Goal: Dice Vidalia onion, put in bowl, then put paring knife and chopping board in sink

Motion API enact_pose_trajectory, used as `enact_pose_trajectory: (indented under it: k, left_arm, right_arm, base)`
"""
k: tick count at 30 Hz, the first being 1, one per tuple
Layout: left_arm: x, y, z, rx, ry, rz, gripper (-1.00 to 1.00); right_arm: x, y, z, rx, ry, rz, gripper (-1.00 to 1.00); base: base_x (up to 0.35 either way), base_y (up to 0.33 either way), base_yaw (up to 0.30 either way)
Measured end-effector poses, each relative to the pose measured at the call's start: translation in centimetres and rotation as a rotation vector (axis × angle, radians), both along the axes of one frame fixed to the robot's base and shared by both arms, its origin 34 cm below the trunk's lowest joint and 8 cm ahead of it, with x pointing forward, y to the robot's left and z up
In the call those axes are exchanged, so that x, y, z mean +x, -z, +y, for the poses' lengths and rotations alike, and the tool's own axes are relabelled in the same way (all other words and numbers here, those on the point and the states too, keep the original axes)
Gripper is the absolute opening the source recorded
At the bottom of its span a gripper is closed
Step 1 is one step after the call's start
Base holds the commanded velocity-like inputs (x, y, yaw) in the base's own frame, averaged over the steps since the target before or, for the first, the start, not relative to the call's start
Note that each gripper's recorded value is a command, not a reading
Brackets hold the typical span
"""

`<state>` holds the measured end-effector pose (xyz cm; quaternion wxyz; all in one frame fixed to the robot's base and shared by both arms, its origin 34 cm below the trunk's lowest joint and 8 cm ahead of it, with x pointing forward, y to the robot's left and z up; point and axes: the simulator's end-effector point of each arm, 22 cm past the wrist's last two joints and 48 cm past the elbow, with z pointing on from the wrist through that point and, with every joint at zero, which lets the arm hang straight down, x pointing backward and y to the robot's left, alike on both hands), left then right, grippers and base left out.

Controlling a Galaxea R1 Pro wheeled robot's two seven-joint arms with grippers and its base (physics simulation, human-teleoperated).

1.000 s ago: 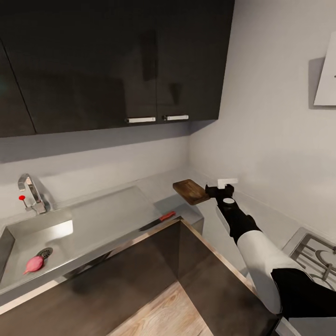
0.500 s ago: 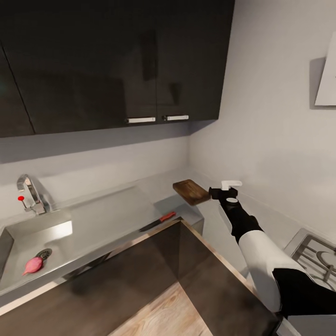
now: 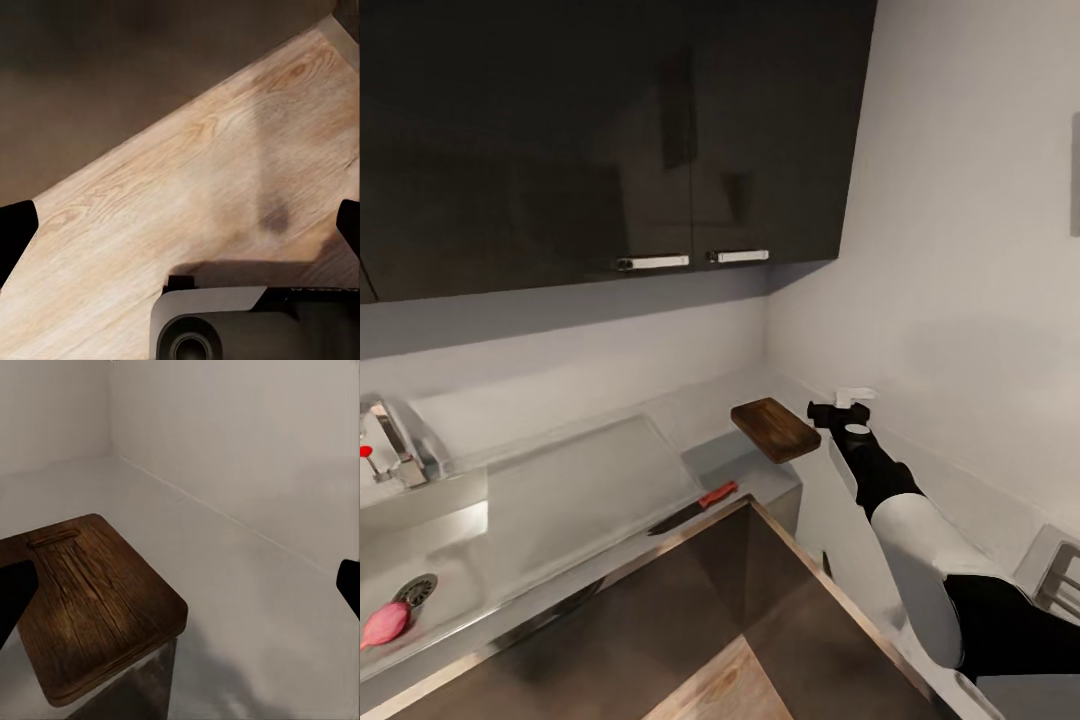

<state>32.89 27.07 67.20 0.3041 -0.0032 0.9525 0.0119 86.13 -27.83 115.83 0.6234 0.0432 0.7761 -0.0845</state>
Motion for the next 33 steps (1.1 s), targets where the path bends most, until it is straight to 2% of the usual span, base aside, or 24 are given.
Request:
enact_pose_trajectory:
  k: [21,26,29,33]
  left_arm:
    - [0.0,0.1,-0.3,-0.003,0.007,0.003,1.00]
    - [-1.8,0.9,-2.0,-0.023,0.015,0.046,1.00]
    - [-4.2,1.9,-1.7,-0.020,0.011,0.099,1.00]
    - [-5.4,2.3,-1.0,-0.011,0.008,0.122,1.00]
  right_arm:
    - [0.0,0.1,0.0,-0.001,-0.001,0.001,1.00]
    - [0.0,0.2,0.2,-0.002,-0.003,0.002,1.00]
    - [0.0,0.2,0.2,-0.002,-0.003,0.003,1.00]
    - [0.0,0.2,0.2,-0.002,-0.003,0.004,1.00]
  base:
    - [0.026,0.000,0.000]
    - [0.000,0.000,0.000]
    - [0.000,0.000,0.000]
    - [0.000,0.000,0.000]
